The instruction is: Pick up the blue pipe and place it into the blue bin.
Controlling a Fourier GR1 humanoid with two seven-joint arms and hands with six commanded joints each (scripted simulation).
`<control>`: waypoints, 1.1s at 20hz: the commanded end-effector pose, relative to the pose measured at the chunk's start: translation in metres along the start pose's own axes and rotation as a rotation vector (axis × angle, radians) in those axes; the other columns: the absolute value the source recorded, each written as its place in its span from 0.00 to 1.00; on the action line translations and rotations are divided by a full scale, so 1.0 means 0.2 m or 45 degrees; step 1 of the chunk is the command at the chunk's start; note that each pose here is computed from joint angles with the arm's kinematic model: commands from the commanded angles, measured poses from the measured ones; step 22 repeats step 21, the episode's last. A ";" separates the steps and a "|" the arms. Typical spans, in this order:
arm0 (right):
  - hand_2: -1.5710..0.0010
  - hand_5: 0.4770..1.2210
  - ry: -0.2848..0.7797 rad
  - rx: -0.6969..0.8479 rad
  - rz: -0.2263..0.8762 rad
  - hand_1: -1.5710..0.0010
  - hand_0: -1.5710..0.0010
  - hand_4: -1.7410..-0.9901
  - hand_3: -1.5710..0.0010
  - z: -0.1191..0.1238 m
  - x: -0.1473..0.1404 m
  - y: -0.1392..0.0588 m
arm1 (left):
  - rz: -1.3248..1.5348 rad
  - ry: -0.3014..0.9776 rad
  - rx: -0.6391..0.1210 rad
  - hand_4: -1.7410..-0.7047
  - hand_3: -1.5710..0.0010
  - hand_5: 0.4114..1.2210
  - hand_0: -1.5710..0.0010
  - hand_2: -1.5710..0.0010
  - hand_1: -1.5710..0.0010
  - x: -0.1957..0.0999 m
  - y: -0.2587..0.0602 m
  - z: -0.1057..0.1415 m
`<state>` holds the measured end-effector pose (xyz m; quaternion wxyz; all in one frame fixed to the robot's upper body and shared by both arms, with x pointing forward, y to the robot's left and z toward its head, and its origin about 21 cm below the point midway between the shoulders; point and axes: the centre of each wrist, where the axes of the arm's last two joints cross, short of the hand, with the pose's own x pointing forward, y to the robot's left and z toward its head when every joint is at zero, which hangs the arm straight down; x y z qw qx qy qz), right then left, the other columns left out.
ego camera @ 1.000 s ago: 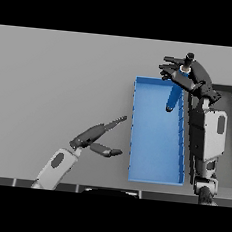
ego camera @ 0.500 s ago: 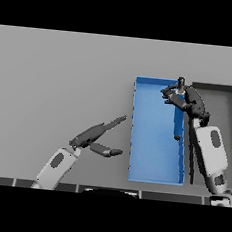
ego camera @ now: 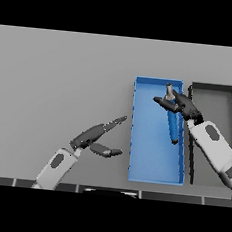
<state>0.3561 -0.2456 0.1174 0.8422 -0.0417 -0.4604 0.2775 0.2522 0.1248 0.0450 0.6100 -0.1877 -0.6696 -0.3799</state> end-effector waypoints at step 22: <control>1.00 0.22 0.169 0.049 0.211 1.00 1.00 0.96 1.00 -0.02 -0.04 0.02 | -0.013 -0.001 0.009 0.83 1.00 0.02 1.00 1.00 1.00 0.02 0.01 -0.01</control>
